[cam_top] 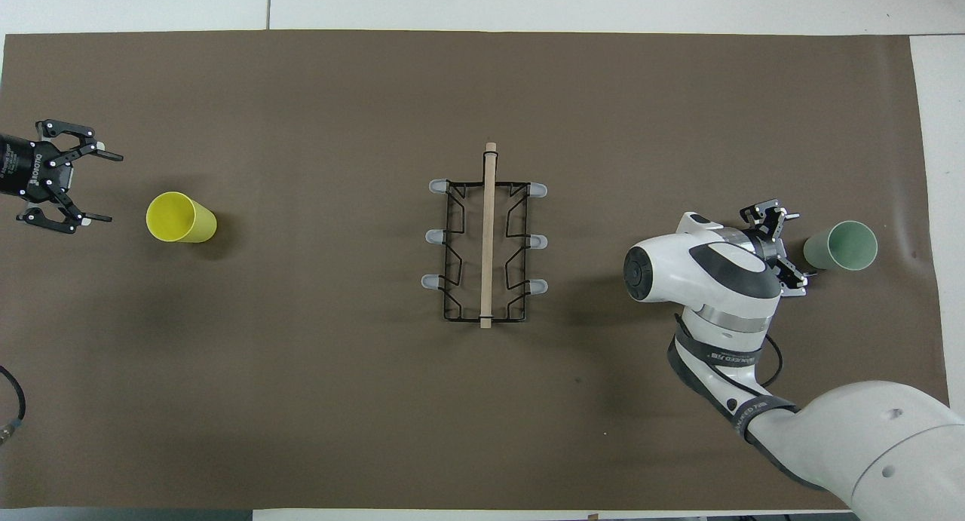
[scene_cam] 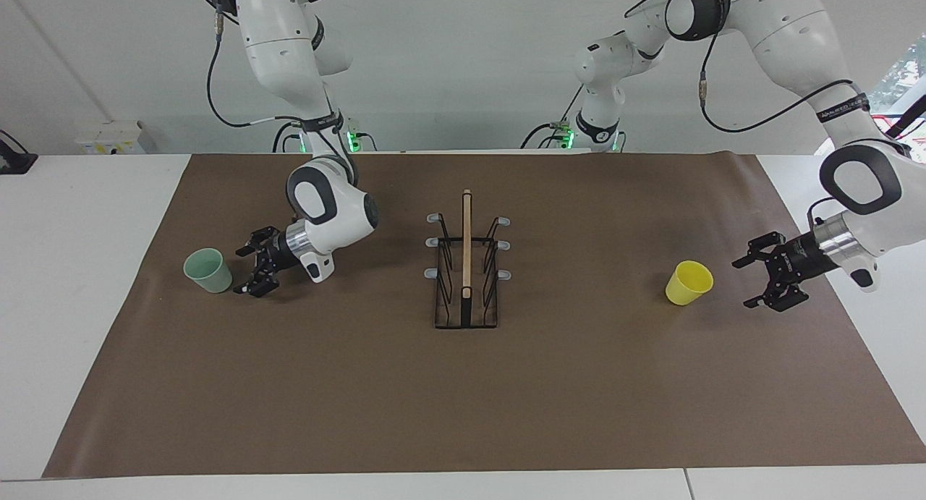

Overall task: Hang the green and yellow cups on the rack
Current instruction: 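Close the left gripper on the yellow cup while the right grasps green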

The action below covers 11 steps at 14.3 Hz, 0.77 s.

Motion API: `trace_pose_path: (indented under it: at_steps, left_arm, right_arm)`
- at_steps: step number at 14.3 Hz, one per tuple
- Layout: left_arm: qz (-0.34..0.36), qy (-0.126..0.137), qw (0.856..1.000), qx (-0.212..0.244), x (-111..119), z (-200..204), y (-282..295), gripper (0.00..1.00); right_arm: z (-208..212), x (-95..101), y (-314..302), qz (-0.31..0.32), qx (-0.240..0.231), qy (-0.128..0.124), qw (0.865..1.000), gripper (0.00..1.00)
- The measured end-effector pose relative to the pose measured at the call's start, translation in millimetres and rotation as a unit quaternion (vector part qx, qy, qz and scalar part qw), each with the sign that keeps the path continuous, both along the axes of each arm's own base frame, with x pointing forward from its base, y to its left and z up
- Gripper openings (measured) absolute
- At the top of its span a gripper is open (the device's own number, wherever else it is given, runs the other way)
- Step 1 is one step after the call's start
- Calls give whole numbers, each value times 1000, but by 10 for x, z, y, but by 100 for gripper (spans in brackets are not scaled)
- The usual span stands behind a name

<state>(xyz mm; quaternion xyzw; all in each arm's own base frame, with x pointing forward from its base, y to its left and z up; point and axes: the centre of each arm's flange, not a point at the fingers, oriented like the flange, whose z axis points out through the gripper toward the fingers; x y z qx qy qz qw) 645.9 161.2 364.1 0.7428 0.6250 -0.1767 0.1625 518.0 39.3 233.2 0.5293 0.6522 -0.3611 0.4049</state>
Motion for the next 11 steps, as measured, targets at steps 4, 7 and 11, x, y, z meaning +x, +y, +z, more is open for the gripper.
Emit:
trace_pose_path:
  at_steps: [4,7,11]
  left_arm:
    - [33,21,999,-11,-214,-376,9,100]
    - [75,18,996,-53,-352,-501,-79,100]
    - [163,-1,982,-93,-564,-763,-224,100]
  right_arm:
    - [-63,-11,-216,11,-2,5,1000,100]
    - [-97,-28,-320,14,-2,6,1000,100]
    - [-133,-33,-513,17,-1,-8,1000,100]
